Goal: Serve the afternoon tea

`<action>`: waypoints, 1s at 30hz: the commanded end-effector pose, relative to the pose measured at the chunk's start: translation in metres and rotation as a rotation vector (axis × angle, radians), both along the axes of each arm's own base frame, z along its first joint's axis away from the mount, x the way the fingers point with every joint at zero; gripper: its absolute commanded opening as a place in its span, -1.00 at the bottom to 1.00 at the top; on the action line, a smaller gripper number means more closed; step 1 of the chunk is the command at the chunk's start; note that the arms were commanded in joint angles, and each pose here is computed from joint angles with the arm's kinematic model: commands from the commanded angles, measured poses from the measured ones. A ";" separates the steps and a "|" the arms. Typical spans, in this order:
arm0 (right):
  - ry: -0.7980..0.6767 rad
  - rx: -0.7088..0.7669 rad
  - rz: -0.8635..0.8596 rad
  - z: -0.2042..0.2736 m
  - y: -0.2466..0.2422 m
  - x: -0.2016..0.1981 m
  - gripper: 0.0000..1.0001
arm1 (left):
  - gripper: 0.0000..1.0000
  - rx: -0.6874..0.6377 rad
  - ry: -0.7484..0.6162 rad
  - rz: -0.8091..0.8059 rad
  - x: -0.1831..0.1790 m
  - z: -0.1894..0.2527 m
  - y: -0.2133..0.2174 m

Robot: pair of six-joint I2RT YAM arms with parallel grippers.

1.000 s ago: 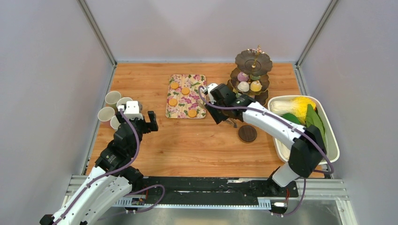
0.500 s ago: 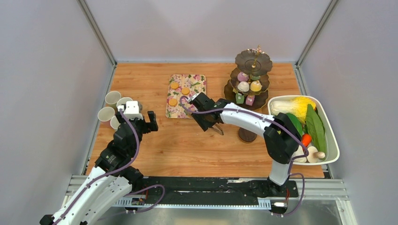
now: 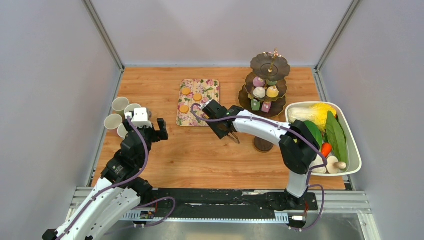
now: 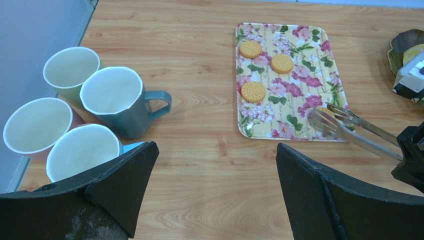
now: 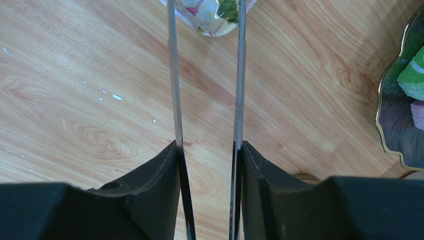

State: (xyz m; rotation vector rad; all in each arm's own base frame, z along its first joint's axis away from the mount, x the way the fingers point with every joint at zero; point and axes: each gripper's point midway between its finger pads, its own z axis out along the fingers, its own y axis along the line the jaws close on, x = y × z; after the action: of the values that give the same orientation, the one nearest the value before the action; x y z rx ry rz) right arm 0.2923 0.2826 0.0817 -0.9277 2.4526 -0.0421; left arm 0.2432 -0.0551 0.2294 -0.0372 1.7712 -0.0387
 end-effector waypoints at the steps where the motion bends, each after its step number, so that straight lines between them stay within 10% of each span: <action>1: -0.042 0.002 -0.029 0.014 0.002 0.010 -0.16 | 1.00 0.003 -0.027 0.006 0.001 0.007 0.002; 30: -0.497 0.196 -0.291 0.251 -0.090 0.065 -0.14 | 1.00 -0.009 -0.041 0.007 -0.001 0.010 0.003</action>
State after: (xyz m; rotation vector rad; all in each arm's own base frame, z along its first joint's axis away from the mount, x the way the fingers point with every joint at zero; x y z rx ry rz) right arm 0.3514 0.2278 0.2912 -0.5228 2.1264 -0.0689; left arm 0.2413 -0.0537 0.2334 -0.0450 1.7553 -0.0470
